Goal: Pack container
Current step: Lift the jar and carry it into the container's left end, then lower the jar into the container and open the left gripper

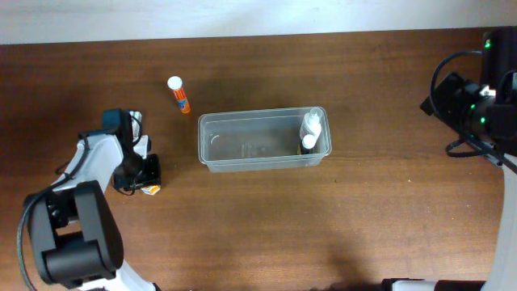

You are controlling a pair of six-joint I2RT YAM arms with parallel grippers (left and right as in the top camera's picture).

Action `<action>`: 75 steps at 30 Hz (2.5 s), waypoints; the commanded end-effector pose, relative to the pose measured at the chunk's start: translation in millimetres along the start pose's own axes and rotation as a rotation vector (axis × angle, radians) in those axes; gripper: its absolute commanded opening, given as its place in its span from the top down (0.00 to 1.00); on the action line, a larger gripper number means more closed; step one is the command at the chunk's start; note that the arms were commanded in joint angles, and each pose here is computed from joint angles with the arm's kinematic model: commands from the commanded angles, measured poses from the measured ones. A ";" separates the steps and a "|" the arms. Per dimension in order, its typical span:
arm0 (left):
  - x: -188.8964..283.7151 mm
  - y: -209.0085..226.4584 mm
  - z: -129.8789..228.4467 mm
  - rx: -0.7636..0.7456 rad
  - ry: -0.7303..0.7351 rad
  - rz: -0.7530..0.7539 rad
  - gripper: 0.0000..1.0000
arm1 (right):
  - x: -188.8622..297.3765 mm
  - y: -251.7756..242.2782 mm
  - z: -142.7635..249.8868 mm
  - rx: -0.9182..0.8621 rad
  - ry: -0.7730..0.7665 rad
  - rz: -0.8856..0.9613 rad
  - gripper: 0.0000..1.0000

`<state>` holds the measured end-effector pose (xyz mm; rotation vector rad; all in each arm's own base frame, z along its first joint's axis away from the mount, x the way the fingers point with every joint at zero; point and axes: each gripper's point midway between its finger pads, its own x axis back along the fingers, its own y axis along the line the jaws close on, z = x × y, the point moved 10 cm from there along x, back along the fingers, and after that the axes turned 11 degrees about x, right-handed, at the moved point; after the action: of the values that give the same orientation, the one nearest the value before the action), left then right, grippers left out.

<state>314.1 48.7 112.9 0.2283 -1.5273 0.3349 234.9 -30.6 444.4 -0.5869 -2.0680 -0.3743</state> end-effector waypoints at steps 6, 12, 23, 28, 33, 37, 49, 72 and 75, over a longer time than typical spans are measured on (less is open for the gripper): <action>70.0 -35.8 -26.5 -0.081 -0.063 0.115 0.79 | 0.7 -2.6 -1.6 -0.011 -0.006 0.015 0.02; 112.7 -86.2 -19.5 -0.258 -0.110 0.102 0.81 | 0.7 -2.6 -1.6 -0.011 -0.006 0.015 0.02; 158.2 -183.5 7.5 -0.529 -0.321 0.113 0.80 | 0.7 -2.6 -1.6 -0.011 -0.006 0.015 0.02; 147.1 -208.9 12.6 -0.588 -0.346 0.103 0.80 | 0.7 -2.6 -1.6 -0.011 -0.006 0.015 0.02; 118.2 -222.5 10.1 -0.567 -0.282 0.080 0.80 | 0.7 -2.6 -1.6 -0.011 -0.006 0.015 0.02; 85.4 -230.4 5.4 -0.512 -0.205 0.051 0.80 | 0.7 -2.6 -1.6 -0.011 -0.006 0.015 0.02; 29.3 -233.9 -7.4 -0.323 -0.152 -0.074 0.80 | 0.7 -2.6 -1.6 -0.011 -0.006 0.015 0.02; 5.6 -227.3 -11.2 -0.233 -0.182 -0.081 0.80 | 0.7 -2.6 -1.6 -0.011 -0.006 0.015 0.02; 5.8 -224.6 -13.9 -0.213 -0.184 -0.080 0.80 | 0.7 -2.6 -1.6 -0.011 -0.006 0.015 0.02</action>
<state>404.2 -161.4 135.0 0.1124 -1.7163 0.0714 234.9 -30.6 444.4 -0.5867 -2.0680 -0.3739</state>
